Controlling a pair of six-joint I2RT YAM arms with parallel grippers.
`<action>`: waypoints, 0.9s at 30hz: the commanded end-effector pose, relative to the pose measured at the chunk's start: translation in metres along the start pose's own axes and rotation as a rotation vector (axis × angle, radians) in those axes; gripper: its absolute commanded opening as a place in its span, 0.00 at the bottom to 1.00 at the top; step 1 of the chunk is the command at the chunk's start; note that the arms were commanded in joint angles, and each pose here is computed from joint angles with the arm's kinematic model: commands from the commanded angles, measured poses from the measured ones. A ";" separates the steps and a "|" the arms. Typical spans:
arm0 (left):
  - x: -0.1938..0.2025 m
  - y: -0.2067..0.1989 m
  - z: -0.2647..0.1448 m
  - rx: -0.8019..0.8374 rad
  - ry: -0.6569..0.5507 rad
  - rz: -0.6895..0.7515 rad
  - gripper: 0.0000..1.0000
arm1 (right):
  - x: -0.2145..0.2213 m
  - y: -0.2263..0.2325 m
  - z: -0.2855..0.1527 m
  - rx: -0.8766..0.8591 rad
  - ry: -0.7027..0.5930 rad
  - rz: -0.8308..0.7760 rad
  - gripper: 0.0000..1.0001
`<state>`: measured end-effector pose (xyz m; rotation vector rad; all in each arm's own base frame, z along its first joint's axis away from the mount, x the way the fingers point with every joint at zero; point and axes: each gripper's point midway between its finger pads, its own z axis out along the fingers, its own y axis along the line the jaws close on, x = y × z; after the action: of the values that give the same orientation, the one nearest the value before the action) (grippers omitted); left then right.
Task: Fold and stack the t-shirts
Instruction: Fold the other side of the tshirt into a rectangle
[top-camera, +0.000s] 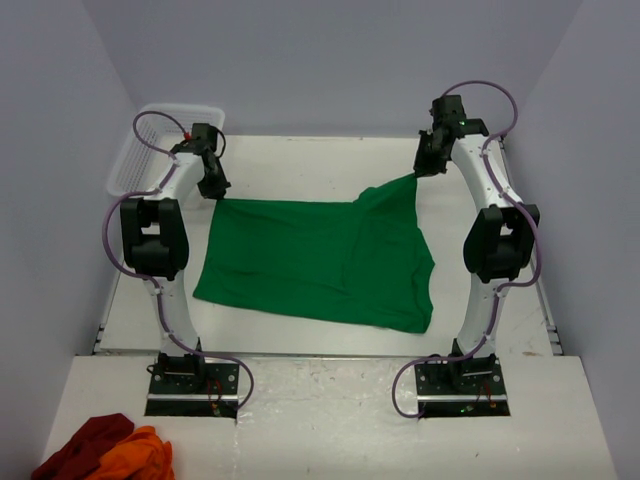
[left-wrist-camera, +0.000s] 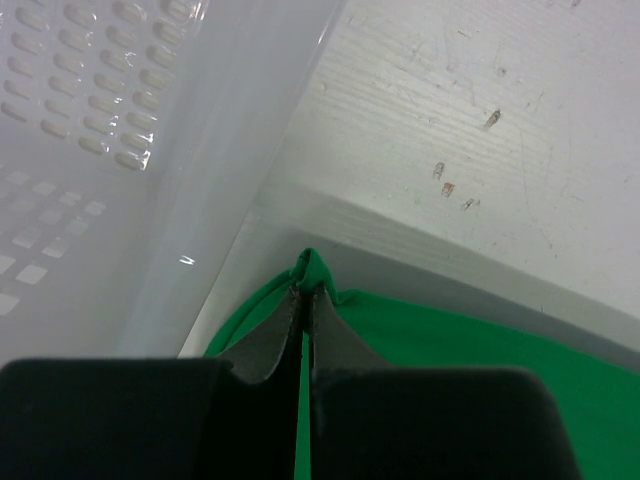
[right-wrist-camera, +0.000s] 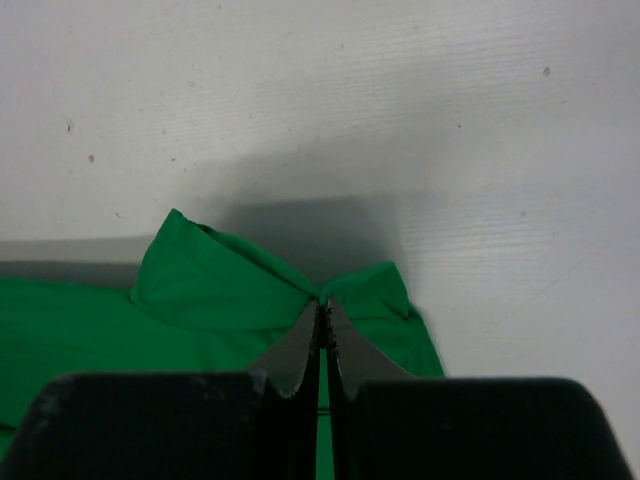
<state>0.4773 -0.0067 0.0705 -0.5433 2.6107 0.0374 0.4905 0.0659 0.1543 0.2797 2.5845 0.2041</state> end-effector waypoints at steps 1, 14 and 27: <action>-0.030 -0.003 -0.029 0.041 -0.100 -0.019 0.00 | -0.018 0.006 -0.032 -0.033 -0.090 -0.007 0.00; -0.029 -0.004 -0.029 0.048 -0.106 -0.023 0.00 | -0.018 0.003 -0.028 -0.029 -0.095 -0.009 0.00; -0.025 -0.002 -0.049 0.074 -0.134 -0.041 0.00 | -0.006 0.004 -0.038 -0.041 -0.118 -0.013 0.00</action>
<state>0.4738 -0.0085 0.0874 -0.5358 2.5663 0.0096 0.4772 0.0652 0.1513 0.2778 2.5785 0.2089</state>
